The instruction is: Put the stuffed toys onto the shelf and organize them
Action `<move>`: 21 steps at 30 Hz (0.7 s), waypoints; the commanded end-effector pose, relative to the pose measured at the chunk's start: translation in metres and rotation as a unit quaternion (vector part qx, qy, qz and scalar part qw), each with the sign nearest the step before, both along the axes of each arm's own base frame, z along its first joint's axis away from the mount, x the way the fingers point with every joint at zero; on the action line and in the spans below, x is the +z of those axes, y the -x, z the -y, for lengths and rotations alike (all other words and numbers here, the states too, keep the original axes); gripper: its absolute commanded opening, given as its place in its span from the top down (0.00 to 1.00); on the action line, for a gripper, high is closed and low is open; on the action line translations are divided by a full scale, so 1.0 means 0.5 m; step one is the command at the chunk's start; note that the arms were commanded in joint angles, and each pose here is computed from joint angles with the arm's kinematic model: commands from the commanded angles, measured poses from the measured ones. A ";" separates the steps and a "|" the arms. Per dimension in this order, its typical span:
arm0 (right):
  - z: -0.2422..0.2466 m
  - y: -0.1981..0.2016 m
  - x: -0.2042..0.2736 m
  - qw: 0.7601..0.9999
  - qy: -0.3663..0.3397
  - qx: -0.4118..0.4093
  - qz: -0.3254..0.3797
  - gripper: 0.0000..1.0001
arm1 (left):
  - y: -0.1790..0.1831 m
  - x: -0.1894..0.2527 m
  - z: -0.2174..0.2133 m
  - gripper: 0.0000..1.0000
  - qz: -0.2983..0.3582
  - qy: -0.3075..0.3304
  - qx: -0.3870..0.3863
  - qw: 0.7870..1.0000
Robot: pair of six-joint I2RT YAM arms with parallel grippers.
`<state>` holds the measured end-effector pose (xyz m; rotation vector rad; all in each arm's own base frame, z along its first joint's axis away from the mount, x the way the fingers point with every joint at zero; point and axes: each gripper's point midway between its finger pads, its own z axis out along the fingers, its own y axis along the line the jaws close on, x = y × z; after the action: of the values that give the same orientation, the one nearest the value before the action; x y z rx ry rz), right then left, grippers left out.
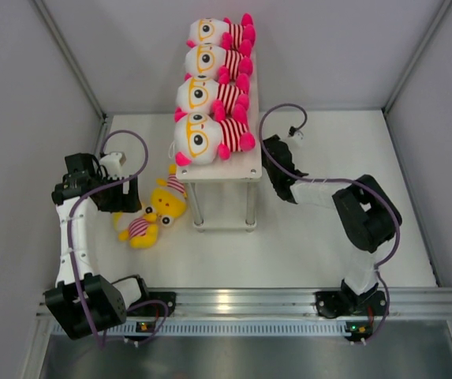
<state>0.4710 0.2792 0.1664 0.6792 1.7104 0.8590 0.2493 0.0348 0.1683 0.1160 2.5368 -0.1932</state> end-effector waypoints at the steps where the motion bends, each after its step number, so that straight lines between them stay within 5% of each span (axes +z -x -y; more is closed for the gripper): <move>1: -0.017 -0.013 0.044 0.997 -0.053 -0.059 0.012 1.00 | -0.012 0.011 -0.002 0.10 0.022 -0.009 -0.007 1.000; 15: -0.066 -0.036 -0.005 0.998 -0.051 -0.038 -0.013 0.98 | -0.011 0.010 0.003 0.10 0.022 -0.003 -0.011 1.000; 18: -0.077 -0.028 0.004 0.999 -0.054 -0.005 -0.002 0.62 | -0.010 0.006 0.012 0.10 0.023 0.008 -0.019 1.000; 21: -0.073 -0.020 0.021 0.998 -0.055 0.008 0.005 0.47 | -0.010 0.003 0.049 0.10 0.027 0.054 -0.048 0.997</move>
<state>0.4838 0.3079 0.1473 0.7856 1.7233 0.8844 0.2485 0.0270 0.1661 0.1302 2.5303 -0.2505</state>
